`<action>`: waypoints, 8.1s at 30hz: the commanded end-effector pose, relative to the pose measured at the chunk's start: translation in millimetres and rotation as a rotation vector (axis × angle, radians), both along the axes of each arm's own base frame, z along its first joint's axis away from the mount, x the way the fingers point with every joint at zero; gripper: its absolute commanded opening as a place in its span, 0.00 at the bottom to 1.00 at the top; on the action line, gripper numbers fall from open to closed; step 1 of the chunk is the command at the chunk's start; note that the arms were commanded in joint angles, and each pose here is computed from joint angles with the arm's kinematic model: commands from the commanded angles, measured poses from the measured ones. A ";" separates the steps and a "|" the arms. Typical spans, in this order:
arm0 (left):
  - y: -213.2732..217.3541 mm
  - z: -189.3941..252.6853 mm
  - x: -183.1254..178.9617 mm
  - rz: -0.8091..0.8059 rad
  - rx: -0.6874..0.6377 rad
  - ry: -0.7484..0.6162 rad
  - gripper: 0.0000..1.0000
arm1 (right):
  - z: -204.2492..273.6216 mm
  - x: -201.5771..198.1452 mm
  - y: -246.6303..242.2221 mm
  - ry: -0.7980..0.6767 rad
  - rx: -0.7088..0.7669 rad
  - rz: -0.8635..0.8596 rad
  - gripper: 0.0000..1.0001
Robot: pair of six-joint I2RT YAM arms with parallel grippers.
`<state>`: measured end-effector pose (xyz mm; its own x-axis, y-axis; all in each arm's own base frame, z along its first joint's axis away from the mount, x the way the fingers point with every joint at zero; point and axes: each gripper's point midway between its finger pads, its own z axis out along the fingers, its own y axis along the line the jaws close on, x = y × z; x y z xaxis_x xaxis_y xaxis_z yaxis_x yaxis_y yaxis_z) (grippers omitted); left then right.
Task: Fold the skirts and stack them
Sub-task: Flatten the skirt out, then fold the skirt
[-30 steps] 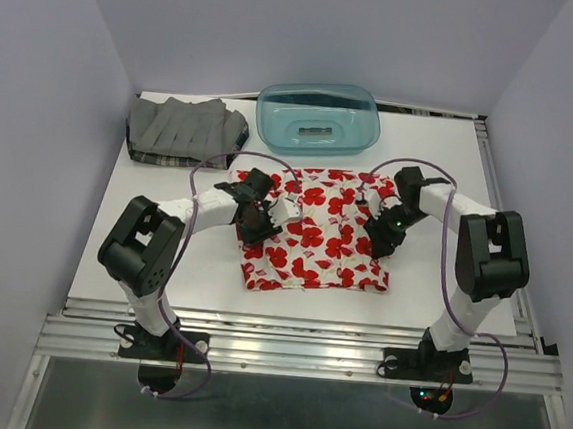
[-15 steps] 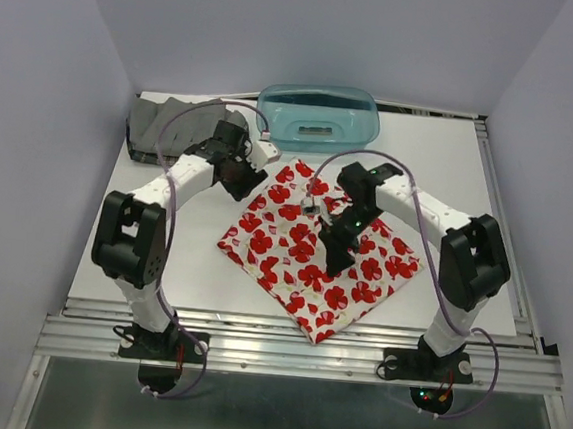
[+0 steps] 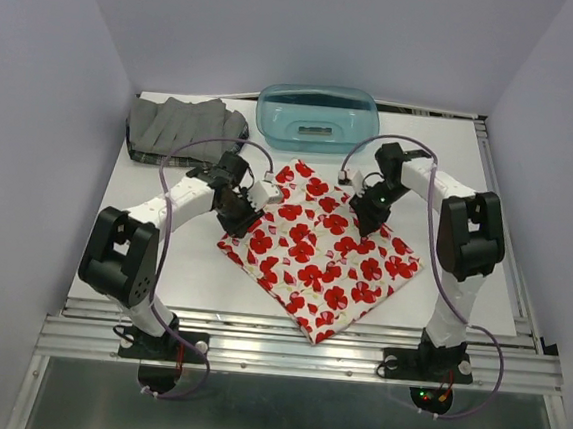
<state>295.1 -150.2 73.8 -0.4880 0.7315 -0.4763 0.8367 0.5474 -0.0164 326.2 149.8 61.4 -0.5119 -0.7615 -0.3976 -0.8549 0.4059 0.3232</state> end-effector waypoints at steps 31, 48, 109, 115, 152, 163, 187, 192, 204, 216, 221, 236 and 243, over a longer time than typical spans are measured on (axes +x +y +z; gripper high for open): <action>-36.0 37.2 81.7 -0.170 -0.103 -0.060 0.57 | 81.7 -55.7 90.8 -0.010 0.277 0.124 0.53; -30.2 68.0 132.0 -0.112 -0.120 -0.203 0.62 | 25.1 151.5 20.8 -0.568 -0.029 0.092 0.41; 17.6 136.0 125.3 -0.152 -0.006 -0.528 0.00 | 142.5 88.2 16.0 -0.753 0.034 0.146 0.01; 33.7 90.0 57.4 -0.263 0.045 -0.485 0.00 | 78.2 -10.0 40.9 -0.597 0.025 0.205 0.01; 5.4 51.9 -34.8 -0.250 -0.013 -0.371 0.50 | 44.8 -97.5 80.5 -0.314 0.116 0.206 0.59; 33.5 49.5 36.9 0.070 -0.133 -0.265 0.47 | -38.7 -106.6 60.9 -0.351 -0.088 0.307 0.48; 34.0 24.8 -3.8 -0.483 0.108 -0.602 0.57 | 54.7 48.7 -27.3 -0.821 -0.254 0.078 0.64; 10.9 4.6 10.7 -0.609 0.163 -0.709 0.59 | 66.5 24.6 2.5 -0.617 -0.064 -0.065 0.62; -36.0 -44.8 -2.8 -0.958 0.210 -0.570 0.31 | 26.4 39.7 -25.1 -0.250 -0.096 -0.453 0.56; -108.1 -50.4 -133.5 -1.132 0.065 -0.345 0.23 | 38.4 47.4 -61.9 -0.113 -0.025 -0.605 0.59; -139.8 -12.9 -134.5 -0.999 -0.055 -0.274 0.72 | 28.3 18.7 -44.4 0.028 0.046 -0.560 0.60; -118.1 1.4 -123.2 -1.052 -0.019 -0.614 0.76 | 27.8 -72.2 45.7 0.267 0.296 -0.271 0.48; -155.8 -0.1 -135.0 -0.960 -0.063 -0.592 0.75 | -25.0 -77.7 38.0 0.362 0.199 -0.345 0.43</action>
